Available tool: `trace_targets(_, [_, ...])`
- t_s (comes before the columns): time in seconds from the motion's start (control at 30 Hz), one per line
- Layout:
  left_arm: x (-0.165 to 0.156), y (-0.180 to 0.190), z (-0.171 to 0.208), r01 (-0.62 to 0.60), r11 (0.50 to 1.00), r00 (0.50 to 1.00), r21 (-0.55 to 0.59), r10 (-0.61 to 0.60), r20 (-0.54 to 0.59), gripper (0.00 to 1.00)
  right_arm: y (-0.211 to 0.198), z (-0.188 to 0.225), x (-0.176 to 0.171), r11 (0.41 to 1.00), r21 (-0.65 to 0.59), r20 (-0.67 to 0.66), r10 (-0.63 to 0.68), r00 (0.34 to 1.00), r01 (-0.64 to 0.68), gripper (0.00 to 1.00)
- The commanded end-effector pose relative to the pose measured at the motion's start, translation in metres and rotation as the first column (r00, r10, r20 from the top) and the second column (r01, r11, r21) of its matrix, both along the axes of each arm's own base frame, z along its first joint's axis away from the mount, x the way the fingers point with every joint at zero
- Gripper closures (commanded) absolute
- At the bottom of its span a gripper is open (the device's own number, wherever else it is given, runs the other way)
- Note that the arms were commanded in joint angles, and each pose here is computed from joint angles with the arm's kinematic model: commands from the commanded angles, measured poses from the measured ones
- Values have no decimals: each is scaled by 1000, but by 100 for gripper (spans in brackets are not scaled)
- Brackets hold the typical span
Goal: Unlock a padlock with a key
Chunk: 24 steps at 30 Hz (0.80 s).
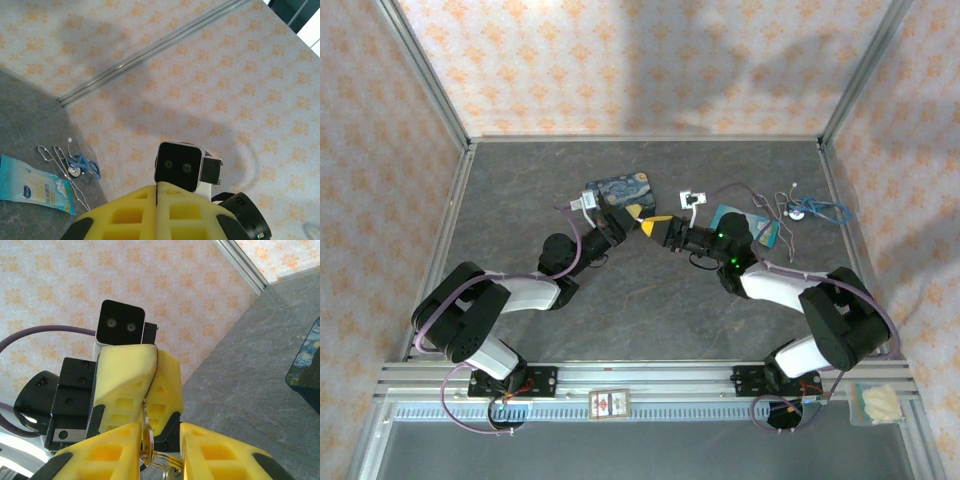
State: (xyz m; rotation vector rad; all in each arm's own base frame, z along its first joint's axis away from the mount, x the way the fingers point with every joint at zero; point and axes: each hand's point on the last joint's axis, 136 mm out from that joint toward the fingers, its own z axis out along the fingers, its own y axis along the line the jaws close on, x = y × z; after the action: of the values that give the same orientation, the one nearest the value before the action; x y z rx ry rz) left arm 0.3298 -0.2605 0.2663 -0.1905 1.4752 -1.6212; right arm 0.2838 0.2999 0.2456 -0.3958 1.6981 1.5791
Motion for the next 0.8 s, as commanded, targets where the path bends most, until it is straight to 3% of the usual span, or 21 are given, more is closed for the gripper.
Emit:
trace_targets(0.0, [-2,-1,17,21,999,998,-36,-19,56,100,4,23,-1,999,39,71,23,997,-26,81])
trace_targets(0.17, [-2,-1,19,22,999,998,-42,-20,59,100,5,21,2,999,35,65,15,998,-18,99])
trace_targets(0.33, [-2,3,23,7,999,998,-36,-4,69,100,3,16,7,1000,22,52,-11,999,10,100])
trace_targets(0.43, [1,12,24,-27,999,997,-28,29,72,65,1,14,9,1000,12,49,-20,999,20,100])
trace_targets(0.53, [8,26,20,-77,997,996,-6,77,49,16,-3,12,10,999,6,45,-34,998,34,100])
trace_targets(0.63, [15,41,10,-137,990,991,39,137,16,1,-8,9,11,999,-6,45,-46,998,46,100])
trace_targets(0.77, [26,52,-21,-198,966,975,166,212,-72,1,-15,1,13,996,-48,40,-73,997,75,100])
